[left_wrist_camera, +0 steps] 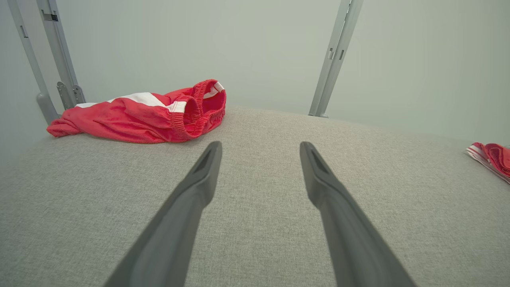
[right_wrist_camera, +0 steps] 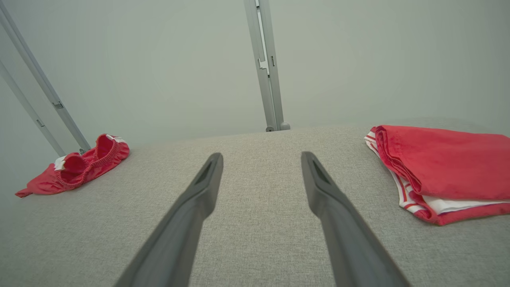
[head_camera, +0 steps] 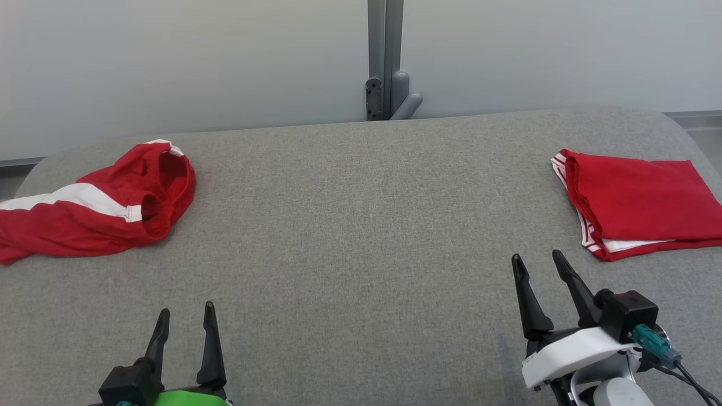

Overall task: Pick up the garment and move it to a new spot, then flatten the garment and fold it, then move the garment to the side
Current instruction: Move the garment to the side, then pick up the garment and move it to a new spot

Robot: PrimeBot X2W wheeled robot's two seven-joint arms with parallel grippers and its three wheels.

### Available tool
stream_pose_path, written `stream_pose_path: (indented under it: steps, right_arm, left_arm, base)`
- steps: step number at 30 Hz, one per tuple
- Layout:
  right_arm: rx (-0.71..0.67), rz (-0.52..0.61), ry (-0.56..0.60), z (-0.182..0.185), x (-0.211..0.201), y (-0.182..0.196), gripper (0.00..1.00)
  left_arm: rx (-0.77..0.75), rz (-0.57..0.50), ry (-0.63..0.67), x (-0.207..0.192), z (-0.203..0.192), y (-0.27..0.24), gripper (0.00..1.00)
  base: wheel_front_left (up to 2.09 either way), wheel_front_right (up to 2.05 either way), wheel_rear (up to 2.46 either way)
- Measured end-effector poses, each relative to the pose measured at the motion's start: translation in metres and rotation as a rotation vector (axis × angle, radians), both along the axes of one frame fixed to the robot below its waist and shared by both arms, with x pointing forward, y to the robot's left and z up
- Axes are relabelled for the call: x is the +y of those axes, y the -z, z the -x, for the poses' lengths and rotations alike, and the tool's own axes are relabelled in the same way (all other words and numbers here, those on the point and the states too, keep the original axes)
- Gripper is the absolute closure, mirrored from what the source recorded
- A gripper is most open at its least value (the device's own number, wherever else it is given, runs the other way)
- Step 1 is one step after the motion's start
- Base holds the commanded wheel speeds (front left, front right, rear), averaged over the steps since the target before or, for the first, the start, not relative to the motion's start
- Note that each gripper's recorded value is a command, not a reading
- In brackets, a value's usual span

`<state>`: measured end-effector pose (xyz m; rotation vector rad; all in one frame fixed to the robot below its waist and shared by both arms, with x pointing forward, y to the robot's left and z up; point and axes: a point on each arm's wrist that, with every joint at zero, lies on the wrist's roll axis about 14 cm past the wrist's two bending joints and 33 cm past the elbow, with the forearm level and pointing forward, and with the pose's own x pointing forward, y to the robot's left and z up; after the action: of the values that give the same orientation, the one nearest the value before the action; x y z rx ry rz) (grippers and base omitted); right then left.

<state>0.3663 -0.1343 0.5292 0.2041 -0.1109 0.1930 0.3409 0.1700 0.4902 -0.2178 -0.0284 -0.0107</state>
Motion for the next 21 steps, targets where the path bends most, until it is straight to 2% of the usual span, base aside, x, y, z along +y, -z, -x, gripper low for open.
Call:
stream_pose_path:
  steps: [21]
  right_arm:
    - [0.008,-0.007,-0.005,-0.0021,0.0016,0.0019,0.00]
  left_arm:
    - [-0.001,-0.005,-0.001,0.0007,0.0007,0.0002,0.00]
  base:
    - [0.00,0.00,0.00]
